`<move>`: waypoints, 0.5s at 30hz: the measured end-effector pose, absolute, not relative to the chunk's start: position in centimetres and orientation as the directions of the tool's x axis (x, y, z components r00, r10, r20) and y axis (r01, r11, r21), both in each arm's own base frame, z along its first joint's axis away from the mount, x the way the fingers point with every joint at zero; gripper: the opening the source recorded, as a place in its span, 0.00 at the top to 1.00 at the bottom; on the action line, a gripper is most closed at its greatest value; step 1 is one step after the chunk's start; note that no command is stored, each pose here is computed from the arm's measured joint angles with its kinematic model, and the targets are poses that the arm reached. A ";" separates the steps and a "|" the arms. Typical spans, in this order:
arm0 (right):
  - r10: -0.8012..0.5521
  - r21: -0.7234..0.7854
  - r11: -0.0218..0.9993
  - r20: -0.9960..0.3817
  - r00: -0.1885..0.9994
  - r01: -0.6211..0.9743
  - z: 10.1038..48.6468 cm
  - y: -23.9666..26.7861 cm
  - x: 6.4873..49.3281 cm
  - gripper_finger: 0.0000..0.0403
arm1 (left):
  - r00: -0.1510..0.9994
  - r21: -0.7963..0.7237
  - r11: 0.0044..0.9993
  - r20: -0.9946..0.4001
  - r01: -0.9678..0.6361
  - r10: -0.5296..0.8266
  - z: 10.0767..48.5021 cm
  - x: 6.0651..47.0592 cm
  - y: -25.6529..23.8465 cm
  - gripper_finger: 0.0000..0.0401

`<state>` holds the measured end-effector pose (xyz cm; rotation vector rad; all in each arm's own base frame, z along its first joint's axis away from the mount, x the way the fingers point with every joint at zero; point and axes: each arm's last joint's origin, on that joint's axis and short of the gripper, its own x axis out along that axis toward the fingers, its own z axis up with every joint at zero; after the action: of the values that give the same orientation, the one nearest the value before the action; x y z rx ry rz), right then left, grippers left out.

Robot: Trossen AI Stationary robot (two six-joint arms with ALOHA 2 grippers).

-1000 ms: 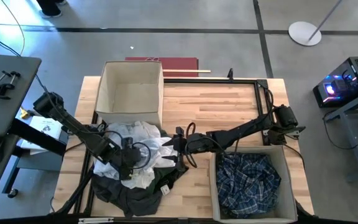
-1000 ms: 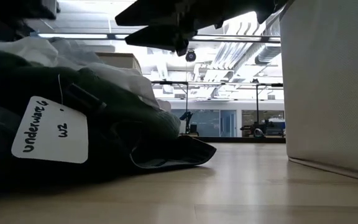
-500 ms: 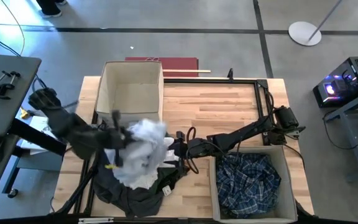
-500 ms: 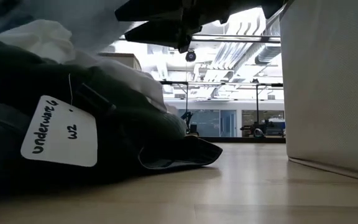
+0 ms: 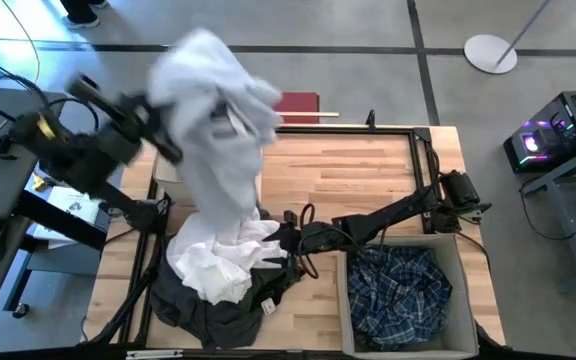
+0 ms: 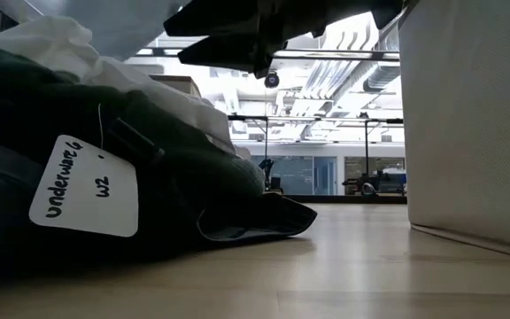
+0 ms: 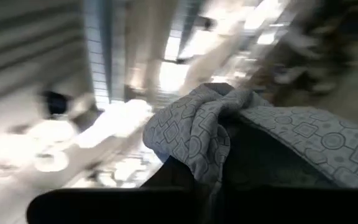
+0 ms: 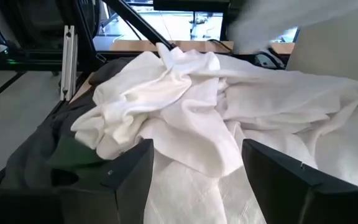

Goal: Sort clothes
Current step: Put the blue shirt into the top laundry bin

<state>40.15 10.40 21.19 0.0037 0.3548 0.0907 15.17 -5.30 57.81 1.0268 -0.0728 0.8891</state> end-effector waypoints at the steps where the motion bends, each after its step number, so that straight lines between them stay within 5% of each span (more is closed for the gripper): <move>1: 0.089 0.023 0.996 -0.349 0.933 -0.086 21.1 10.4 40.2 0.41 | 0.628 0.696 0.165 0.486 -0.699 0.608 58.4 14.7 -4.8 0.99; 8: 0.082 0.048 0.996 -0.372 0.925 -0.069 18.9 10.4 40.9 0.41 | 0.454 0.537 0.070 0.628 -0.841 0.633 62.1 11.2 -1.7 0.99; 15: 0.080 0.117 0.992 -0.343 0.936 -0.042 18.0 10.3 41.6 0.41 | 0.428 0.435 0.203 0.517 -0.877 0.741 62.2 9.7 -0.1 0.99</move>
<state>41.57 10.35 18.04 0.1083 0.3549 0.0629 9.75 -0.08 62.23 0.7577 -0.2117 1.1406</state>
